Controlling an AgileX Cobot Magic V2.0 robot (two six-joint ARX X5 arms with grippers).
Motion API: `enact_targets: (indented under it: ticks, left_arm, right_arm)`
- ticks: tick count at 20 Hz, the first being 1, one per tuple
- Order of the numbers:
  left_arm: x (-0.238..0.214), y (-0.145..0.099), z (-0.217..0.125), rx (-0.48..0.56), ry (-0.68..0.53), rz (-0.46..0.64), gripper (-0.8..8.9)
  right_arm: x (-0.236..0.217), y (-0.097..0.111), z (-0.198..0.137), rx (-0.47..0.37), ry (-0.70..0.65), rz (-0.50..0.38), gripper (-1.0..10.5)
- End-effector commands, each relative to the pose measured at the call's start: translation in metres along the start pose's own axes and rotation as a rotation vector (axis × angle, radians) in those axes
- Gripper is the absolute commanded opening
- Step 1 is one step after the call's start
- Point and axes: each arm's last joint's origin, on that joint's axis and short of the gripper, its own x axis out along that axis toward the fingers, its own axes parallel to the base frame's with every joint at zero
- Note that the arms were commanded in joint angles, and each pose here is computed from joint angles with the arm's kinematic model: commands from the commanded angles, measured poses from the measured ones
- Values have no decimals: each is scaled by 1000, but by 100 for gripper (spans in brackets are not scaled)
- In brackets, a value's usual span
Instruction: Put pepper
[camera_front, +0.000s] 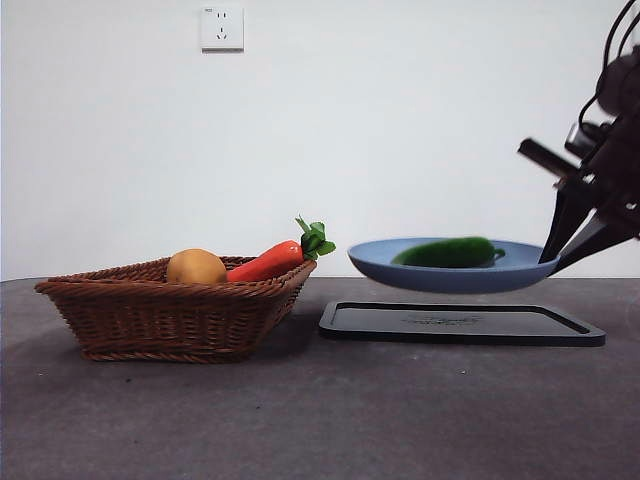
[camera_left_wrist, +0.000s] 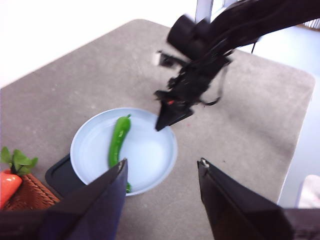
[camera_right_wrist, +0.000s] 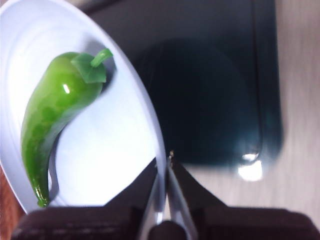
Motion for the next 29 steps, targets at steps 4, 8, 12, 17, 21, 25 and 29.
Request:
enact_targets:
  ticks: [4,8,12,17,21,25,29]
  left_arm:
    - [-7,-3,4,-21,-12,-7,251]
    - [-7,-3,3,-25,0,-8,251]
    - [-7,-3,3,-25,1,-8,251]
    - [-7,-3,1,-27,13,-7,251]
    - [-7,-3,1,-27,14,-7,251]
    - [-7,-3,1,-27,14,-7,251]
    - [-7,-3,1,-28,22,-7,251]
  right_arm:
    - [31,-13,31,14,-6,-16,3]
    - [41,-18,36,9,-15,-14,3]
    - [50,-25,33,31,28,-31,3]
    - [50,-24,32,26,34,-29,135]
    - [33,-17,32,-1,14,-25,196]
    - [-24,12,24,-65,-53,-9,196]
    - [-99,52,-14,-258,-85,6,194]
